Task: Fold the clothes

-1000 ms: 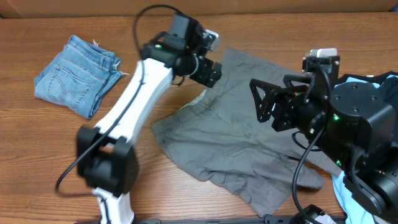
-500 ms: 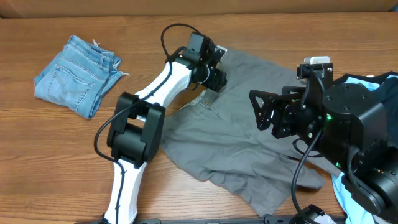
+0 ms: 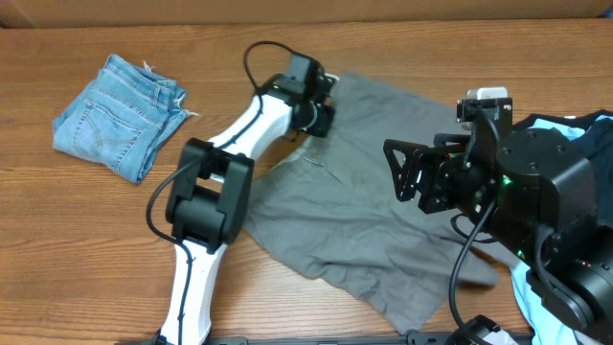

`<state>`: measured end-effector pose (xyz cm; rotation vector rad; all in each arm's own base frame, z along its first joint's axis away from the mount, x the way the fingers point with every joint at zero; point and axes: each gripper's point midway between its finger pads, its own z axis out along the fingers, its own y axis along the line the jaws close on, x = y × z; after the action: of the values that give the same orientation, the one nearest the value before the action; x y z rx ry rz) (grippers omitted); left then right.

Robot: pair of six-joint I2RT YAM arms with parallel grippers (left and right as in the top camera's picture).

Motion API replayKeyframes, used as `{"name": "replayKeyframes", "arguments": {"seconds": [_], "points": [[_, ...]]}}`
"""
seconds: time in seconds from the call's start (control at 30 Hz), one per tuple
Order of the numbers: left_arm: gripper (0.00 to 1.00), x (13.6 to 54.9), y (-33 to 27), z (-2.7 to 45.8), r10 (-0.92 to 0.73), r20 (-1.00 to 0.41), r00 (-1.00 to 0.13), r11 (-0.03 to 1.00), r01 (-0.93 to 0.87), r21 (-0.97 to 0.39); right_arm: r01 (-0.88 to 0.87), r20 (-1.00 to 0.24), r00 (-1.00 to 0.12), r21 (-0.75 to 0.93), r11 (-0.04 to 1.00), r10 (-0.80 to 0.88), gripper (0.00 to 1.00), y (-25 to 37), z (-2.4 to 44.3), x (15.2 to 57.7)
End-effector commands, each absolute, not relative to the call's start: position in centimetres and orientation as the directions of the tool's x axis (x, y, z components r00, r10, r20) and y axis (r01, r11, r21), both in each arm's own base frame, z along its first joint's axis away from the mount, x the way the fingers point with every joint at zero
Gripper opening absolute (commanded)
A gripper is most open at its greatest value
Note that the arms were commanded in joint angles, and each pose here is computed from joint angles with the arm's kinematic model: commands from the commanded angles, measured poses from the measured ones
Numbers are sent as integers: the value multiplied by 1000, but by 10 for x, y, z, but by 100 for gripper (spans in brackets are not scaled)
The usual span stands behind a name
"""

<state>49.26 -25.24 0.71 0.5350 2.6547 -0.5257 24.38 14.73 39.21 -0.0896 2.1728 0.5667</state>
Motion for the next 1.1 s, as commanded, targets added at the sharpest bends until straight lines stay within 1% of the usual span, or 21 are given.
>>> {"name": "replayKeyframes", "arguments": {"seconds": [0.0,0.07,0.13,0.17,0.23,0.37,0.47,0.57,0.63,0.73,0.8,0.83,0.87,0.93,1.0,1.07], "points": [[4,539,-135,13,13,-423,-906,977,101,-188,-256,-772,-618,375,891,147,83,145,397,243],[4,550,-93,27,-95,-425,-900,976,-1,-216,-256,-772,-619,375,891,147,83,145,396,242],[5,558,-65,45,-158,-431,-888,958,-32,-285,-256,-771,-619,374,891,146,83,145,396,242],[15,561,-57,54,-183,-436,-881,944,-33,-330,-255,-771,-620,374,892,146,83,145,396,242],[38,565,-44,73,-219,-444,-869,909,-16,-417,-254,-769,-623,373,893,144,83,146,395,244],[58,560,-26,103,-240,-462,-854,874,17,-486,-244,-755,-642,364,899,132,82,149,387,249],[59,554,-16,139,-233,-508,-829,868,59,-494,-219,-727,-677,345,913,112,82,150,373,254],[59,545,-10,182,-214,-573,-791,875,105,-472,-146,-686,-715,334,931,134,82,146,357,259],[59,533,-9,218,-178,-628,-757,887,153,-436,-128,-668,-733,322,938,129,84,145,350,260],[58,508,-11,267,-121,-695,-708,904,211,-372,-52,-637,-748,335,941,186,89,138,344,258],[58,486,-7,295,-104,-719,-687,925,198,-323,-35,-629,-754,331,943,193,90,134,342,254],[59,474,-4,307,-96,-726,-681,937,185,-297,-33,-626,-756,329,944,192,94,132,342,252],[59,458,-1,319,-83,-732,-677,949,170,-264,-34,-625,-757,329,944,190,100,131,342,248],[63,431,7,334,-80,-727,-682,970,116,-215,-38,-622,-760,332,942,189,100,127,344,241],[70,404,16,344,-81,-716,-693,985,55,-165,-55,-615,-767,352,934,186,100,128,346,232],[72,377,26,349,-85,-698,-711,993,-6,-114,-71,-600,-780,371,926,180,100,129,347,223]]}}
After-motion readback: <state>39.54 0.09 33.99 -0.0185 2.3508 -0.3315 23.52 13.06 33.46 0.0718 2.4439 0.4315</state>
